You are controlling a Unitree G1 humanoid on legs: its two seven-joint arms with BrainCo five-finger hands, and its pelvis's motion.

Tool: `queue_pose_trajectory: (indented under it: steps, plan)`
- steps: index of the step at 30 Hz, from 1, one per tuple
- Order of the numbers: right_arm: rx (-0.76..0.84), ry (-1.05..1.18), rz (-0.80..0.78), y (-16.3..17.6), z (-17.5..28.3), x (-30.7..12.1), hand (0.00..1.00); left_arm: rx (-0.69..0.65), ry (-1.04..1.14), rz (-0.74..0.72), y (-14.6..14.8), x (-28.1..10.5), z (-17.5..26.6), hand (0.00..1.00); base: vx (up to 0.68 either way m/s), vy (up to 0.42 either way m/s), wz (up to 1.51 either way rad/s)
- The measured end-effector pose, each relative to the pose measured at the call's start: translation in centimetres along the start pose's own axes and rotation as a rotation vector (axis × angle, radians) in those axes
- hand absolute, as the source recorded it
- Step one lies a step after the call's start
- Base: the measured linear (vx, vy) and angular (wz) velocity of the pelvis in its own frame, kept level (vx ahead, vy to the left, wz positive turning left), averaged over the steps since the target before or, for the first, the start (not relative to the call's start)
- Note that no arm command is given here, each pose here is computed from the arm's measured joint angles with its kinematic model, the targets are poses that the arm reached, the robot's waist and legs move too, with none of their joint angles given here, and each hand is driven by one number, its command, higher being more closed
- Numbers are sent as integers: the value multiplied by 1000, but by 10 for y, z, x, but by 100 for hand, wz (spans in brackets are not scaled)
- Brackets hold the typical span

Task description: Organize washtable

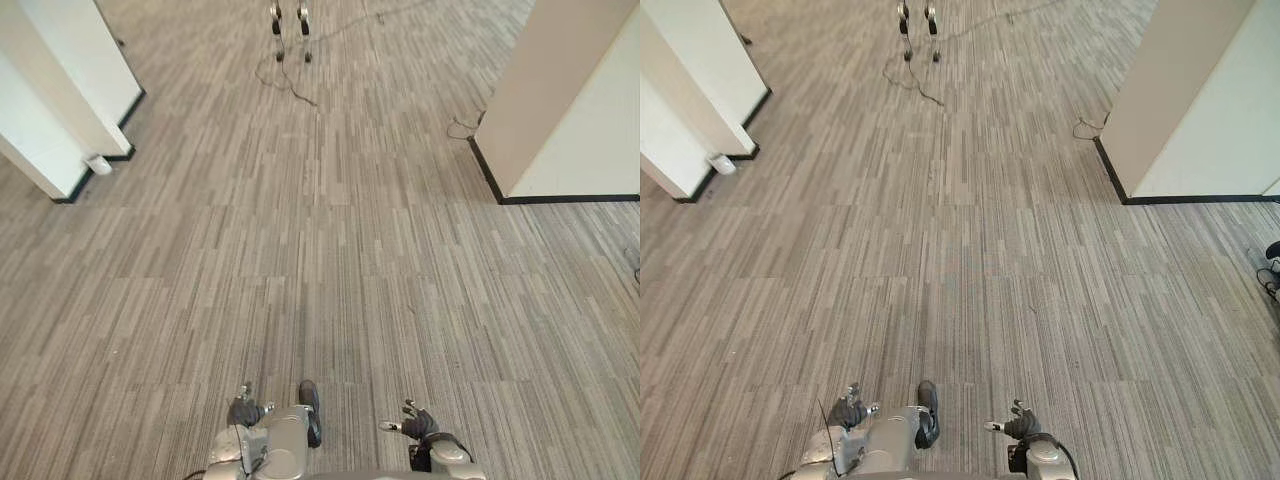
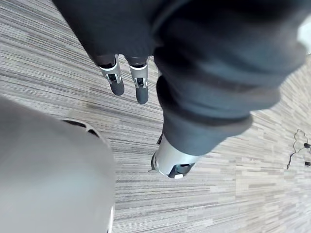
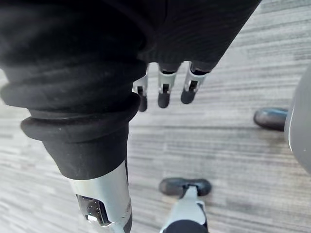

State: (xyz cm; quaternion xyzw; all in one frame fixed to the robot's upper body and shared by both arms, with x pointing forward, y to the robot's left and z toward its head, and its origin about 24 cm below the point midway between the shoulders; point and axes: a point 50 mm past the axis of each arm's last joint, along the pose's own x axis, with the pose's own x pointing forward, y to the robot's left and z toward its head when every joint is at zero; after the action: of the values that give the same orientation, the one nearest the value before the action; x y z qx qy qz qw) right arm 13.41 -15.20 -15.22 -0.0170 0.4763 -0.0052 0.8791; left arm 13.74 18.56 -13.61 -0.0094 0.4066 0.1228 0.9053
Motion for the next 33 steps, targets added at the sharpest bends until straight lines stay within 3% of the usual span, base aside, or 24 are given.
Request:
queue_pose_trajectory:
  steps: [7, 16, 22, 33]
  plan:
    - [18, -36, -12, -5, 7, 1, 0, 101, 90, 0, 11, 4, -11, 0, 625, 309, 34]
    - [72, -78, -70, -23, 15, 0, 0, 172, 123, -40, 4, 0, -21, 0, 594, 5, 65]
    - [69, -120, -121, -42, 24, -4, 0, 30, 142, -29, -11, -6, -29, 0, 765, -156, 21]
    - [56, -45, -32, -8, 7, -2, 0, -13, 18, 3, -4, -1, -4, 0, 552, 52, -34]
